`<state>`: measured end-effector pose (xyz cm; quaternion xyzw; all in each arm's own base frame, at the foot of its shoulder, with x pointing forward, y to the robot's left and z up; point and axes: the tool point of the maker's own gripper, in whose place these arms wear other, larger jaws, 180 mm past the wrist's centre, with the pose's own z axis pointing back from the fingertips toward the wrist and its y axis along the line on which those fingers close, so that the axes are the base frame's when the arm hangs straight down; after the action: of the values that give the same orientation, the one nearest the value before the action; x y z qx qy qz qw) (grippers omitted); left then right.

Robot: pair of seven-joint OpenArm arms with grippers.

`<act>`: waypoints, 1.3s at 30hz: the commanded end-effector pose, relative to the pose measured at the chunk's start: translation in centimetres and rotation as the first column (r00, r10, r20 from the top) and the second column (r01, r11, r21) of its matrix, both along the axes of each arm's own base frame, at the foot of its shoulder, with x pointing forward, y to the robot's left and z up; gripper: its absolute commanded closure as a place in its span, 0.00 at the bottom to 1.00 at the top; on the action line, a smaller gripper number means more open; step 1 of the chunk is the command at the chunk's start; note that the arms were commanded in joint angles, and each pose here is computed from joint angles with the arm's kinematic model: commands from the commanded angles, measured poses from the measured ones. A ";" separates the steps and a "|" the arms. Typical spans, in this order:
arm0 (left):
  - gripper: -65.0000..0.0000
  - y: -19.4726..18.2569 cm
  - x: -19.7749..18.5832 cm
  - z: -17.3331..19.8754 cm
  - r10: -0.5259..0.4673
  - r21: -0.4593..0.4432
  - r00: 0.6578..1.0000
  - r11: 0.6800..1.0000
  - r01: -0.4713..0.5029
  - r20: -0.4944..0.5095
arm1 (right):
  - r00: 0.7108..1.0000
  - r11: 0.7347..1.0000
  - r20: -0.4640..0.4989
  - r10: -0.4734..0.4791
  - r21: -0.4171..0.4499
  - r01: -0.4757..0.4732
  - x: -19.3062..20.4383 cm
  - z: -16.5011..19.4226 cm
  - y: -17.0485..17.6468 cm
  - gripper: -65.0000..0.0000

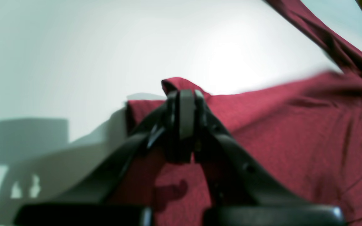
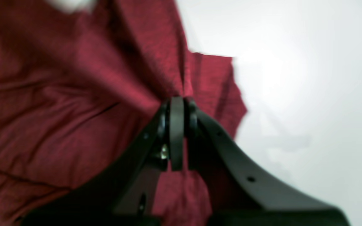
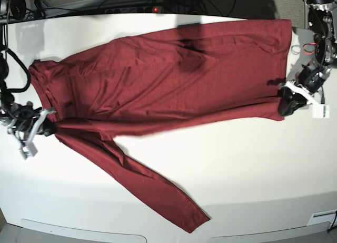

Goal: Fold the T-shirt properly
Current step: 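Lower the hem onto the collar edge, folding the shirt body in half, then open the right gripper and move it to the trailing red sleeve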

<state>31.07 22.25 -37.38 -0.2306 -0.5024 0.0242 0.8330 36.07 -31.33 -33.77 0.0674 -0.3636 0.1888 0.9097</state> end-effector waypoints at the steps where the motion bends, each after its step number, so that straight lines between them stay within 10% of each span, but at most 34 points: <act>1: 1.00 0.8 0.6 1.8 0.016 -0.013 0.998 1.000 -0.015 0.064 | 0.997 1.000 0.071 -0.010 -0.008 0.010 1.2 2.6 -1.1 1.00; 39: 1.00 2.0 -8.5 -3.6 0.007 0.081 0.984 0.997 0.008 -0.179 | 0.991 0.991 -0.115 -0.063 -0.124 0.049 -5.4 -3.1 -4.4 1.00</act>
<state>21.84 23.63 -42.22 -0.1971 -0.4061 0.0313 0.8918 29.53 -34.61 -38.75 0.0300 -0.2788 0.1758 0.9436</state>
